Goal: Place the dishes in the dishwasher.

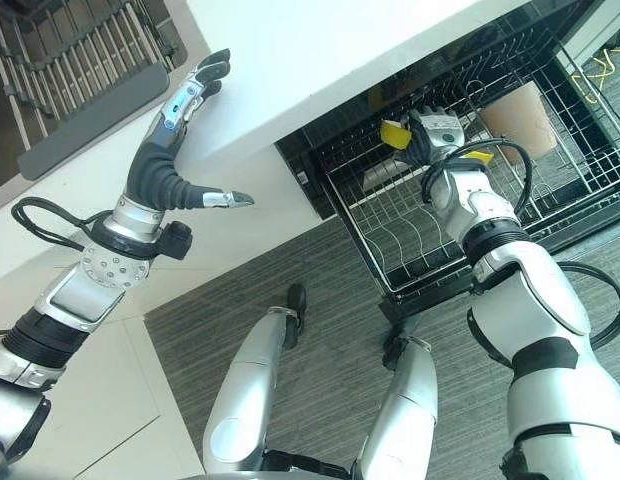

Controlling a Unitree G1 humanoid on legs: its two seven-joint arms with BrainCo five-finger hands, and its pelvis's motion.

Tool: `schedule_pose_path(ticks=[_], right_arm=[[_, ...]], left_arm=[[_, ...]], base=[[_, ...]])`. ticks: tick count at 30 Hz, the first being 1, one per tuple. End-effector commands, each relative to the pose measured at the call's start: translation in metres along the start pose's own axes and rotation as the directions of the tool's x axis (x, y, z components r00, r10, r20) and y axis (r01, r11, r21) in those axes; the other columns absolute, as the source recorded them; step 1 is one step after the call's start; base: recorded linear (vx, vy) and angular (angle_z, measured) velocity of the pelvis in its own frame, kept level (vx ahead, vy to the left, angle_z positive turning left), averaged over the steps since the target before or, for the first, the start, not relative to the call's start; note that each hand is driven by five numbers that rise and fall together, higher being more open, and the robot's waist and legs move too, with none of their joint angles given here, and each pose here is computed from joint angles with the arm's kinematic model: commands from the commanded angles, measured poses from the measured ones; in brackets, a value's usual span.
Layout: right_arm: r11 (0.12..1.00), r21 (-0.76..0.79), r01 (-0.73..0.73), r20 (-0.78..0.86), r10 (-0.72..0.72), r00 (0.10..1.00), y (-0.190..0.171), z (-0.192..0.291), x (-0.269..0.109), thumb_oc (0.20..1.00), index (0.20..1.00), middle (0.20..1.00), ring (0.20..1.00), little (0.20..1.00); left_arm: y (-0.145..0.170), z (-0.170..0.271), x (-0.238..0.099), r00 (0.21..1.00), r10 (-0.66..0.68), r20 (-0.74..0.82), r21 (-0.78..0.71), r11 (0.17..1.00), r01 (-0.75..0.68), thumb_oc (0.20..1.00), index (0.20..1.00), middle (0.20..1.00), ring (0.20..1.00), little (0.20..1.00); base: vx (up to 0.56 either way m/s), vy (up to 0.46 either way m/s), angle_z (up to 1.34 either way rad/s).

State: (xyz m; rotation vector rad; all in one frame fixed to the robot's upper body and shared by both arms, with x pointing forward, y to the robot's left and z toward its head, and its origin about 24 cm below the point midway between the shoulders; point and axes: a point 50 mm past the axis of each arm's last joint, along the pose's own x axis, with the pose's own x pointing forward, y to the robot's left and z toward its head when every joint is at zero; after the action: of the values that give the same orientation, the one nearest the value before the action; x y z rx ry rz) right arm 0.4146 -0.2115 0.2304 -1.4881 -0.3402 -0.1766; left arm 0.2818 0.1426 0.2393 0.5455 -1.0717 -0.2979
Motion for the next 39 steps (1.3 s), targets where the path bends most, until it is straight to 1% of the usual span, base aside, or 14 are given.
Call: schedule_pose_path(ticks=[1, 3, 5, 6, 8, 12, 18, 25, 26, 27, 28, 31, 36, 39], right_arm=[[0.975, 0.112, -0.194, 0.053, 0.189, 0.981, 0.044, 0.018, -0.013, 0.2, 0.2, 0.2, 0.2, 0.2], [0.959, 0.16, -0.233, 0.047, 0.229, 0.972, 0.056, 0.021, -0.017, 0.2, 0.2, 0.2, 0.2, 0.2], [0.929, 0.267, -0.257, 0.006, 0.265, 0.964, 0.073, 0.023, -0.025, 0.2, 0.2, 0.2, 0.2, 0.2], [0.926, 0.278, -0.255, 0.003, 0.265, 0.964, 0.073, 0.024, -0.025, 0.2, 0.2, 0.2, 0.2, 0.2], [0.882, 0.401, -0.249, -0.04, 0.288, 0.957, 0.095, 0.024, -0.039, 0.2, 0.2, 0.2, 0.2, 0.2], [0.821, 0.535, -0.199, -0.111, 0.301, 0.947, 0.119, 0.021, -0.059, 0.2, 0.2, 0.2, 0.2, 0.2], [0.793, 0.578, -0.194, -0.13, 0.324, 0.937, 0.139, 0.022, -0.08, 0.2, 0.2, 0.2, 0.2, 0.2], [0.776, 0.614, -0.145, -0.172, 0.311, 0.935, 0.141, 0.02, -0.083, 0.2, 0.2, 0.2, 0.2, 0.2], [0.755, 0.64, -0.143, -0.2, 0.343, 0.918, 0.146, 0.016, -0.087, 0.2, 0.2, 0.2, 0.2, 0.2], [0.737, 0.662, -0.137, -0.215, 0.361, 0.907, 0.147, 0.014, -0.089, 1.0, 1.0, 1.0, 1.0, 1.0], [0.707, 0.694, -0.136, -0.24, 0.405, 0.882, 0.152, 0.011, -0.093, 1.0, 1.0, 1.0, 1.0, 1.0], [0.702, 0.698, -0.143, -0.25, 0.425, 0.87, 0.155, 0.009, -0.095, 1.0, 1.0, 1.0, 1.0, 1.0], [0.642, 0.763, -0.071, -0.269, 0.415, 0.869, 0.153, 0.011, -0.092, 1.0, 1.0, 1.0, 1.0, 1.0], [0.619, 0.784, -0.049, -0.244, 0.38, 0.892, 0.149, 0.021, -0.088, 1.0, 1.0, 1.0, 1.0, 1.0]], left_arm=[[-0.01, 0.01, -0.001, 0.998, 0.002, 0.067, -0.016, 1.0, -0.001, 1.0, 1.0, 1.0, 1.0, 1.0], [-0.013, 0.01, -0.003, 0.998, 0.008, 0.066, -0.024, 1.0, -0.007, 1.0, 1.0, 1.0, 1.0, 1.0], [-0.016, 0.011, -0.005, 0.997, 0.014, 0.075, -0.029, 0.999, -0.012, 1.0, 1.0, 1.0, 1.0, 1.0], [-0.016, 0.012, -0.004, 0.996, 0.017, 0.082, -0.026, 1.0, -0.015, 1.0, 1.0, 1.0, 1.0, 1.0], [-0.019, 0.012, -0.007, 0.997, 0.03, 0.078, -0.033, 0.999, -0.028, 1.0, 1.0, 1.0, 1.0, 1.0], [-0.022, 0.012, -0.011, 0.995, 0.063, 0.074, -0.027, 0.998, -0.061, 1.0, 1.0, 1.0, 1.0, 1.0], [-0.021, 0.012, -0.017, 0.992, 0.108, 0.061, -0.017, 0.994, -0.107, 1.0, 1.0, 1.0, 1.0, 1.0], [-0.019, 0.011, -0.018, 0.991, 0.119, 0.057, -0.004, 0.993, -0.119, 1.0, 1.0, 1.0, 1.0, 1.0], [-0.02, 0.01, -0.02, 0.992, 0.117, 0.048, -0.005, 0.993, -0.117, 1.0, 1.0, 1.0, 1.0, 1.0], [-0.02, 0.01, -0.021, 0.992, 0.117, 0.047, -0.004, 0.993, -0.117, 1.0, 1.0, 1.0, 1.0, 1.0], [-0.02, 0.011, -0.02, 0.992, 0.117, 0.045, -0.002, 0.993, -0.117, 1.0, 1.0, 1.0, 1.0, 1.0], [-0.02, 0.011, -0.02, 0.993, 0.112, 0.041, -0.003, 0.994, -0.112, 1.0, 1.0, 1.0, 1.0, 1.0], [-0.022, 0.011, -0.02, 0.993, 0.111, 0.036, -0.001, 0.994, -0.111, 1.0, 1.0, 1.0, 1.0, 1.0], [-0.021, 0.011, -0.02, 0.993, 0.117, 0.03, 0.003, 0.993, -0.117, 1.0, 1.0, 1.0, 1.0, 1.0]], base=[[0.06, 0.047, 0.02], [-0.02, 0.053, -0.01], [-0.06, 0.054, 0.01], [-0.02, 0.039, 0.03], [0.02, 0.071, 0.04], [0.0, 0.085, 0.0], [-0.01, 0.081, -0.04], [0.0, 0.009, -0.03], [0.1, -0.01, -0.04], [0.1, -0.008, -0.01], [0.0, 0.0, 0.0], [0.02, 0.002, 0.01], [0.0, 0.002, 0.0], [0.01, 0.006, -0.02]])
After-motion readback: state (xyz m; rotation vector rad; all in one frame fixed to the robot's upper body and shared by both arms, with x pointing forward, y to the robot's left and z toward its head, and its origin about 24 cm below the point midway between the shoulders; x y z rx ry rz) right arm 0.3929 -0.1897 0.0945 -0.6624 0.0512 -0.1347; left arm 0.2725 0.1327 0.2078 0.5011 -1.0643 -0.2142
